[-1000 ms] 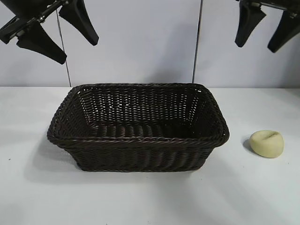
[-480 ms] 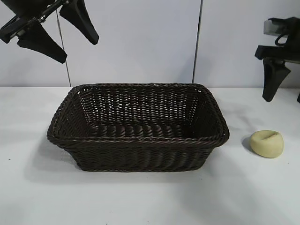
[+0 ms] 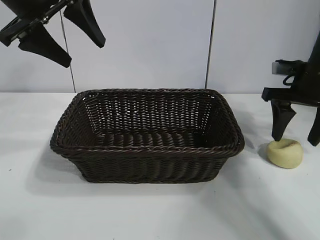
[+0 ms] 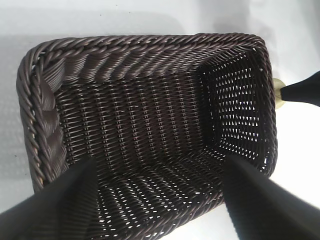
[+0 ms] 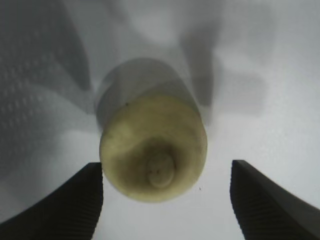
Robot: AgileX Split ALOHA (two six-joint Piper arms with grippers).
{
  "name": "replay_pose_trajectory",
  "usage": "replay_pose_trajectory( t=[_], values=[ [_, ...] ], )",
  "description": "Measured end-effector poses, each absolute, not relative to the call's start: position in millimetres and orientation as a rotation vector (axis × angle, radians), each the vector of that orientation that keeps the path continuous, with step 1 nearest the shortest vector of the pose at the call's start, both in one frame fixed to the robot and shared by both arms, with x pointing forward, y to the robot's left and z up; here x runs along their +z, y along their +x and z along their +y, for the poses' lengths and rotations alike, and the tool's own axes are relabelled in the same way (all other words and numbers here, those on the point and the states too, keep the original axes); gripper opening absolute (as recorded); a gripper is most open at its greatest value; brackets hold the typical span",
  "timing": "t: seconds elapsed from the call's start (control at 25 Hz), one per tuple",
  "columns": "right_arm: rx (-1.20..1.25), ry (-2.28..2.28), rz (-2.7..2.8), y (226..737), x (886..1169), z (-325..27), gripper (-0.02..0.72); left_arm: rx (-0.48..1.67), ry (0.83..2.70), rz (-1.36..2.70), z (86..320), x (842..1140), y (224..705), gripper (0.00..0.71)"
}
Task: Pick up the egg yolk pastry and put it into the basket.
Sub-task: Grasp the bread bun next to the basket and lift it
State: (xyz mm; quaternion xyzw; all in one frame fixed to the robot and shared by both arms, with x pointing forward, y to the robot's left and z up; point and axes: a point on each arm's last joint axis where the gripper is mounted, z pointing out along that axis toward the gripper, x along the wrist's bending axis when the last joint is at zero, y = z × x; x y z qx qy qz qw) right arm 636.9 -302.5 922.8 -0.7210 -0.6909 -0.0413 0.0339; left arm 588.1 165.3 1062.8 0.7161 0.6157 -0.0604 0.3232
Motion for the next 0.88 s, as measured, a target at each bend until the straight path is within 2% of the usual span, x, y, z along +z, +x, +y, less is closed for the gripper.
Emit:
replay_pose_trajectory(
  t=[0.08, 0.16, 0.24, 0.32, 0.44, 0.68, 0.76, 0.88],
  values=[
    [-0.124, -2.219, -2.096, 638, 913, -301, 0.51, -0.159, 1.879, 1.616, 165, 1063, 588, 0.515],
    [-0.12, -2.218, -2.087, 639, 907, -301, 0.458, -0.159, 1.879, 1.616, 165, 1063, 588, 0.515],
    [-0.12, -2.218, -2.082, 640, 905, -301, 0.365, -0.159, 1.879, 1.616, 165, 1063, 588, 0.515],
    [-0.124, -2.22, -2.083, 640, 905, -301, 0.239, -0.159, 1.879, 1.616, 165, 1063, 588, 0.515],
    [-0.125, -2.221, -2.083, 640, 905, -301, 0.12, -0.159, 1.879, 1.616, 165, 1063, 588, 0.515],
    [-0.135, -2.212, -2.077, 639, 915, -300, 0.083, -0.159, 1.879, 1.616, 165, 1063, 588, 0.515],
    [-0.166, -2.216, -2.08, 639, 929, -299, 0.08, -0.159, 1.879, 1.616, 165, 1063, 588, 0.515],
    [-0.268, -2.232, -2.1, 640, 965, -297, 0.075, -0.159, 1.879, 1.616, 165, 1063, 588, 0.515]
  ],
)
